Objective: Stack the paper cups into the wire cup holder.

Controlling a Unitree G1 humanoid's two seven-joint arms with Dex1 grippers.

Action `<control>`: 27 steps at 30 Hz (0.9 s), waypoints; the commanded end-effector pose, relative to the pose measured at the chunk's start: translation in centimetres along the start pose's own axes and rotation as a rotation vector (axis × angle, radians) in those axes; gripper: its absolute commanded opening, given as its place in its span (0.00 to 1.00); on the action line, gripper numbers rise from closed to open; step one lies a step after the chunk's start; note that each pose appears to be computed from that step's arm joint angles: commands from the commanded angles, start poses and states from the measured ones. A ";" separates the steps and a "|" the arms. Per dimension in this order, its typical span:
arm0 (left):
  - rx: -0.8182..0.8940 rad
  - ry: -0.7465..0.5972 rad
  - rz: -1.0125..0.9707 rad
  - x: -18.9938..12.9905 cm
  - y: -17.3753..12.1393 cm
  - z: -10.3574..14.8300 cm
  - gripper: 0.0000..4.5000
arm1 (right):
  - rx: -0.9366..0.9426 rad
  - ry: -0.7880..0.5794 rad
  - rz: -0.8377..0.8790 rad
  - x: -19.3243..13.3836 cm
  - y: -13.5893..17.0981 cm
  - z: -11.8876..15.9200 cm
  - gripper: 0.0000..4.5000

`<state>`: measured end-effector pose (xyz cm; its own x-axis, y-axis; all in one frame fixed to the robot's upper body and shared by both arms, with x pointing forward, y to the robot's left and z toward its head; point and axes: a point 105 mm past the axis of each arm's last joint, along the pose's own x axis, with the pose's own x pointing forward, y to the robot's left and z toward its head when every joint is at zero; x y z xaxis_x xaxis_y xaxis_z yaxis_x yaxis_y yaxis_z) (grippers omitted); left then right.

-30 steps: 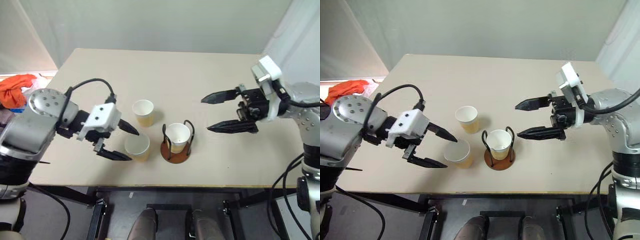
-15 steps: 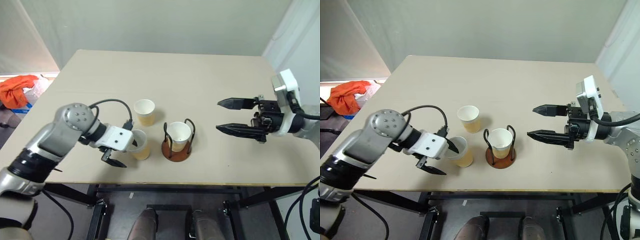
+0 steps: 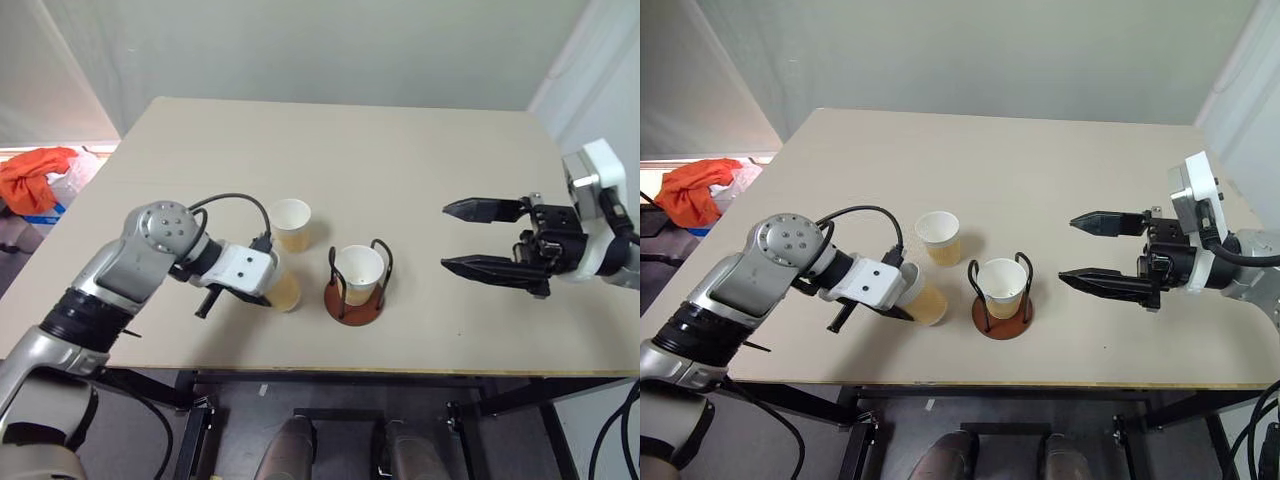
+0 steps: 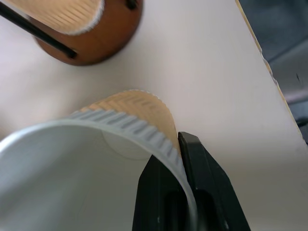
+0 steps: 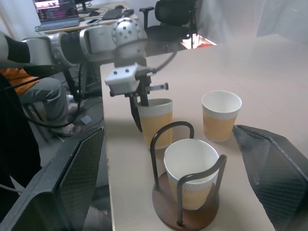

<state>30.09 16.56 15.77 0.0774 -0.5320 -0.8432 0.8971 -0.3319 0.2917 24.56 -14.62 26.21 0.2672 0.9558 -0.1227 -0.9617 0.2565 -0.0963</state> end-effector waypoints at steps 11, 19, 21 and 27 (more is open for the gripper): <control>0.309 -0.374 0.092 -11.4 4.6 12.9 0.01 | -0.060 0.044 -0.161 -4.1 -0.6 0.6 1.00; 0.440 -0.266 -0.046 -7.2 6.7 13.6 0.01 | -0.067 0.031 -0.212 -4.1 0.0 0.3 1.00; 0.493 -0.197 -0.056 -6.0 7.6 13.2 0.01 | -0.071 0.032 -0.228 -4.3 0.3 0.4 1.00; 0.616 -0.107 -0.133 -3.4 8.3 13.2 0.01 | -0.088 0.041 -0.275 -4.9 1.0 0.9 1.00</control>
<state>31.67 5.17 26.58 -0.1041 -0.5665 -0.8175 0.5363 -0.7242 0.4336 22.94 -19.02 26.50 0.5084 0.8506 -0.1345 -0.8582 0.4875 -0.1610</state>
